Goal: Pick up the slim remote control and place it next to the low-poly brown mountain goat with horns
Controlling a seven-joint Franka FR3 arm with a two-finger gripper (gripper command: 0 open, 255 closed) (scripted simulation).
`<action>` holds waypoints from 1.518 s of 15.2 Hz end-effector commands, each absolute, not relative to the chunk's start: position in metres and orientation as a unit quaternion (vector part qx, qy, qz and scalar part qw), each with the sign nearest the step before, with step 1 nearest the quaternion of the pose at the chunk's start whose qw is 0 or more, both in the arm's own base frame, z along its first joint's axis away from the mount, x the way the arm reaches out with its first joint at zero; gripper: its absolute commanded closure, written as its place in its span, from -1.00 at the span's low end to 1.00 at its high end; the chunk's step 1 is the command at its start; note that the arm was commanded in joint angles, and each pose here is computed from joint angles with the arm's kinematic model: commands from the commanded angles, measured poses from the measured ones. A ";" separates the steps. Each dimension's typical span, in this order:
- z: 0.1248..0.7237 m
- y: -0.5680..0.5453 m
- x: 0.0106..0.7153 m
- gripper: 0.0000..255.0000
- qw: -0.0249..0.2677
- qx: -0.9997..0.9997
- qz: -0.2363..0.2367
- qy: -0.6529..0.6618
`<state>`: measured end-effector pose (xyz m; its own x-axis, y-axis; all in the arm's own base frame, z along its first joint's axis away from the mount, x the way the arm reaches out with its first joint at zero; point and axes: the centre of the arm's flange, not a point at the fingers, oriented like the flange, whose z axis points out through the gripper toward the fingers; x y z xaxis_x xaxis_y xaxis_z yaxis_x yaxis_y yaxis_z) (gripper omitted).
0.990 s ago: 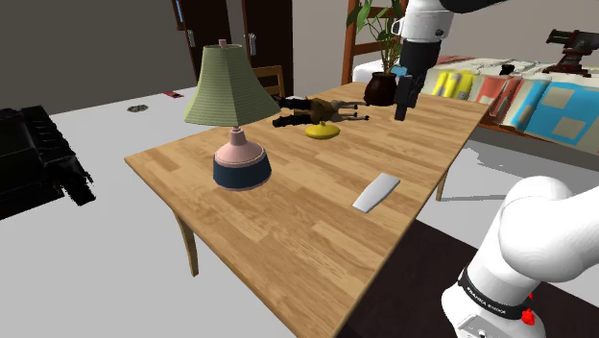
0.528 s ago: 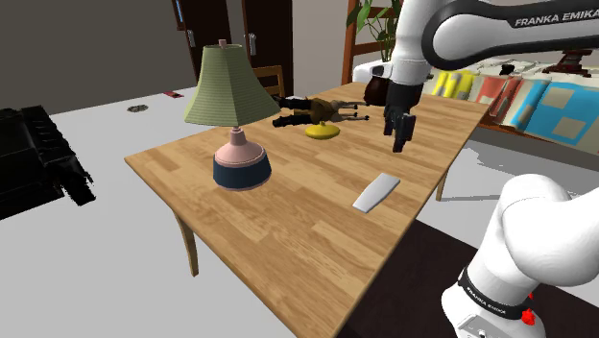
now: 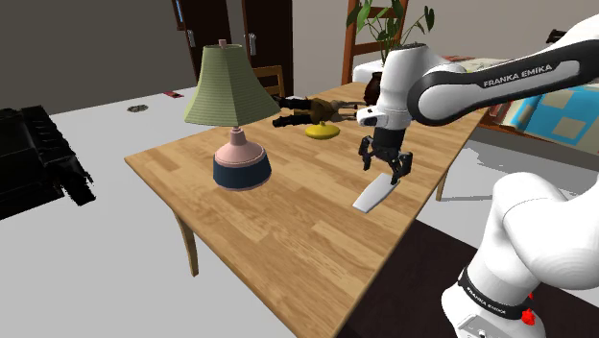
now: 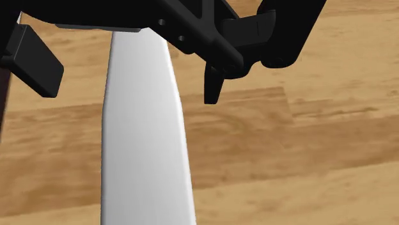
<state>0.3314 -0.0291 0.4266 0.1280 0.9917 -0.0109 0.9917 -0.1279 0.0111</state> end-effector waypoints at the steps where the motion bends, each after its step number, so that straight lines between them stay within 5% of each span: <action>1: 0.409 -0.026 0.329 -1.00 0.006 0.697 0.000 0.717; 16: 0.369 -0.026 0.329 -1.00 0.006 0.697 0.000 0.717; 17: 0.369 -0.026 0.329 1.00 0.006 0.697 0.000 0.717; 23: 0.369 -0.026 0.329 1.00 0.006 0.697 0.000 0.717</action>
